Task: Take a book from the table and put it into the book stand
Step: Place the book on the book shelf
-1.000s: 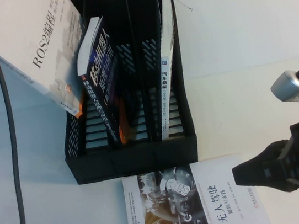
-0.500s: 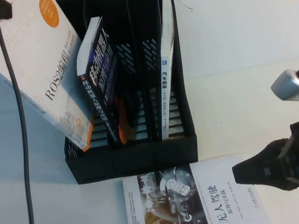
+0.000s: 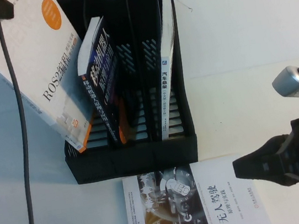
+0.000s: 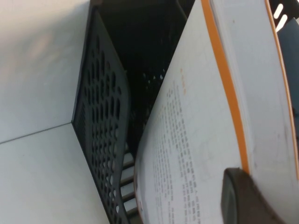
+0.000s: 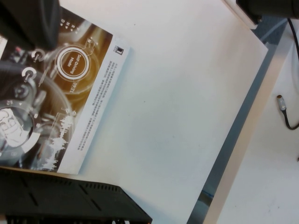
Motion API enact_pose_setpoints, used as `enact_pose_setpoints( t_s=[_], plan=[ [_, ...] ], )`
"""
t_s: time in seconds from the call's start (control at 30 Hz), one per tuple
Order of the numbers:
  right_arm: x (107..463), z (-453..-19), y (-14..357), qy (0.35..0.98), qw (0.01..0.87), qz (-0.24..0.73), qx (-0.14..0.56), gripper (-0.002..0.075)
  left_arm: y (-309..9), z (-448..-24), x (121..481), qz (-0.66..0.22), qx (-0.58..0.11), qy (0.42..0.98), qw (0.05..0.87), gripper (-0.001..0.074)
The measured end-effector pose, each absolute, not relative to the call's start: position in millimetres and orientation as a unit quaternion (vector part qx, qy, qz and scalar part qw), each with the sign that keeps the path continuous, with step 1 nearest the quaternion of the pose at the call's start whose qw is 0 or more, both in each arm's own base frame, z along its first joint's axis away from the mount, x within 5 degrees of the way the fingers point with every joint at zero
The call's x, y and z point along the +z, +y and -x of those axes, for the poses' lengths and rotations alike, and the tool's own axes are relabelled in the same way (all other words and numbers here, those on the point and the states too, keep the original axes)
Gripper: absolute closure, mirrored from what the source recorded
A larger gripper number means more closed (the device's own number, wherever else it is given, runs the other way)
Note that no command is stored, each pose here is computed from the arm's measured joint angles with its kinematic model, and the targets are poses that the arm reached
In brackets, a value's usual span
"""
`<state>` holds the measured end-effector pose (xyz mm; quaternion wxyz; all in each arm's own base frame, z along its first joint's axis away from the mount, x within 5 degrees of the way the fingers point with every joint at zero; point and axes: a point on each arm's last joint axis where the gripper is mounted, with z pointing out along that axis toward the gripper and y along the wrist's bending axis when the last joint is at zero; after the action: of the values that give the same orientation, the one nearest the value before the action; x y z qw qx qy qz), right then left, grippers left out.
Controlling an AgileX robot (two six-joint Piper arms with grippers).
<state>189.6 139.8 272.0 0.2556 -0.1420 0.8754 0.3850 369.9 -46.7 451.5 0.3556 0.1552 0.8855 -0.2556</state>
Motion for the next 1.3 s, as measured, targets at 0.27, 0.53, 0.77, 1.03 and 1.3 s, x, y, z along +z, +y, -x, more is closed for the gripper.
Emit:
enact_pose_setpoints(
  t_s=[0.27,0.53,0.77,1.03,1.3],
  plan=[
    [272.0,-189.9,139.7,0.875,0.257,0.141,0.384,0.0726,-49.2,-391.9,430.0,-0.146,-0.252,0.892,0.347,0.0632],
    [272.1,-190.9,139.3,0.875,0.262,0.138,0.382,0.0726,-54.7,-404.7,414.6,-0.146,-0.246,0.897,0.337,0.0632],
    [272.5,-191.7,139.2,0.875,0.265,0.134,0.382,0.0726,-54.4,-405.9,413.8,-0.148,-0.244,0.897,0.339,0.0631],
    [272.6,-191.8,139.3,0.875,0.265,0.133,0.383,0.0726,-59.2,-405.7,416.4,-0.151,-0.263,0.888,0.346,0.0351],
    [272.6,-192.1,139.1,0.875,0.267,0.132,0.382,0.0726,-60.4,-400.5,423.2,-0.156,-0.260,0.885,0.353,0.0357]
  ],
)
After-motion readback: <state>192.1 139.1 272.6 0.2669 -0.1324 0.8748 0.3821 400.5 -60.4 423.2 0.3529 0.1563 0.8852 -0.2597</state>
